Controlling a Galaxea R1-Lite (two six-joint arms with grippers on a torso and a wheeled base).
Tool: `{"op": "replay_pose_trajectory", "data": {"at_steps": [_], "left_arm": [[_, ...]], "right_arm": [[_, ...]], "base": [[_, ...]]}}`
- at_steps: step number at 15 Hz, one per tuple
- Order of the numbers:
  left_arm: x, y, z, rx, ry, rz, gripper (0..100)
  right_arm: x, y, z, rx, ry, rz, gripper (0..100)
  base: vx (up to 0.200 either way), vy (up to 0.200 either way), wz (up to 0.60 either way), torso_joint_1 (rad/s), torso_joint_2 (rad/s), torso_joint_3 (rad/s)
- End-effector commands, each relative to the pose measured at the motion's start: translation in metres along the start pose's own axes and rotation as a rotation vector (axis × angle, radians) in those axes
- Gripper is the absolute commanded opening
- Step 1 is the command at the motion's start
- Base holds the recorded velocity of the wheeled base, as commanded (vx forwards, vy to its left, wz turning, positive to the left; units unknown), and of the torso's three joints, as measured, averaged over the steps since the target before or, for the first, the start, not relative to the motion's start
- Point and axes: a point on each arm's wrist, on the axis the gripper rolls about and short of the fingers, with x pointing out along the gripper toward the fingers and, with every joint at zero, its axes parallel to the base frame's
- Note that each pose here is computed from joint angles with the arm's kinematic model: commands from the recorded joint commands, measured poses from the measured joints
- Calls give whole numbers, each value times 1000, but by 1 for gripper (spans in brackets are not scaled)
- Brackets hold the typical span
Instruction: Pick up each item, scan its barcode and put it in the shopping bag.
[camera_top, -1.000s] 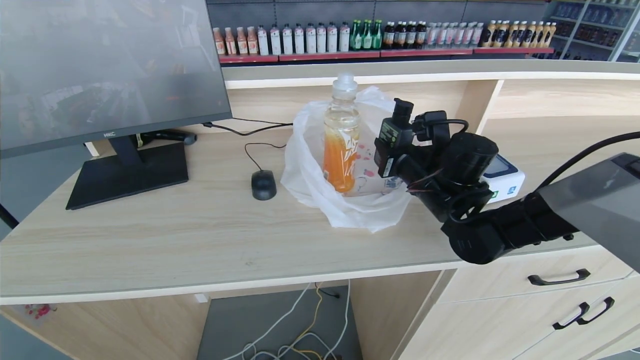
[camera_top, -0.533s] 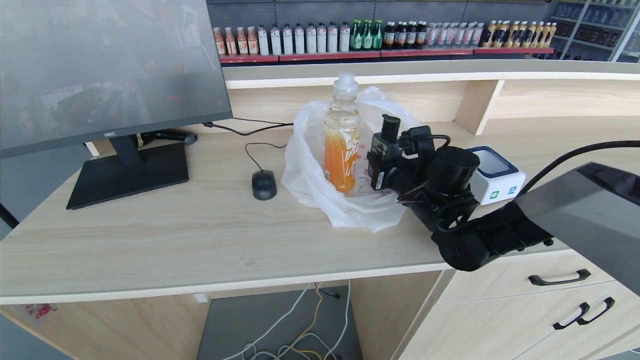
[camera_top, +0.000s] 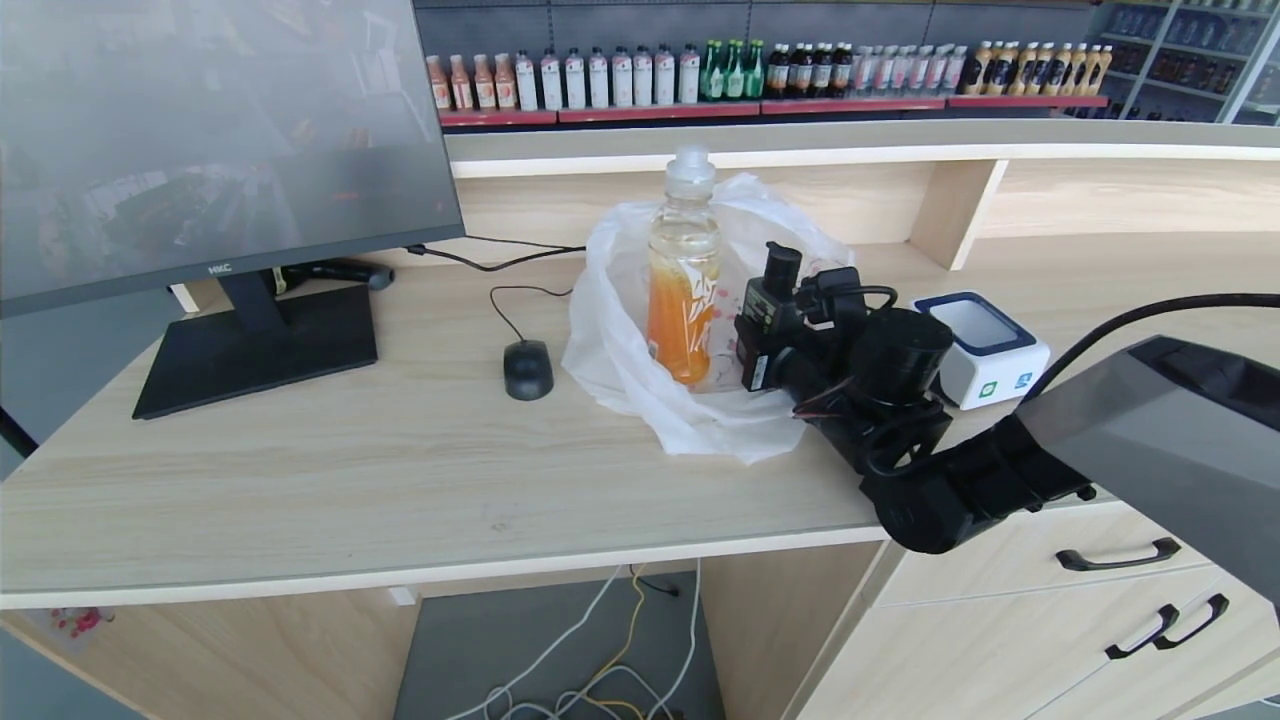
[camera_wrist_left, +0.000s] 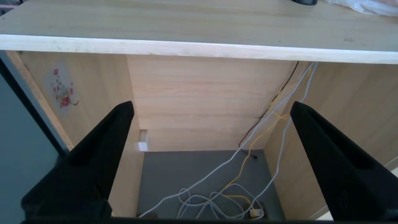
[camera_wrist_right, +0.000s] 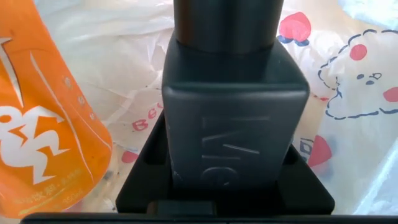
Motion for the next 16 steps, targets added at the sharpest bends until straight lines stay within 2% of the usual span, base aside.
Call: {"op": "replay_pose_trajectory", "data": {"at_steps": [1,10,11,16], "left_arm": [[0,0,0,0,0,-1,100],[0,0,0,0,0,-1,100],[0,0,0,0,0,1,100],[0,0,0,0,0,-1,100]], "right_arm": [[-1,1,-7,-2,23,3,0],[0,1,-12,-5,37,3,0],[0,1,-11,-6,34,3,100],[-6,-1,14,6,-50,2,100]], "base": [[0,0,0,0,0,0],[0,0,0,0,0,0],[0,0,0,0,0,0],[0,0,0,0,0,0]]}}
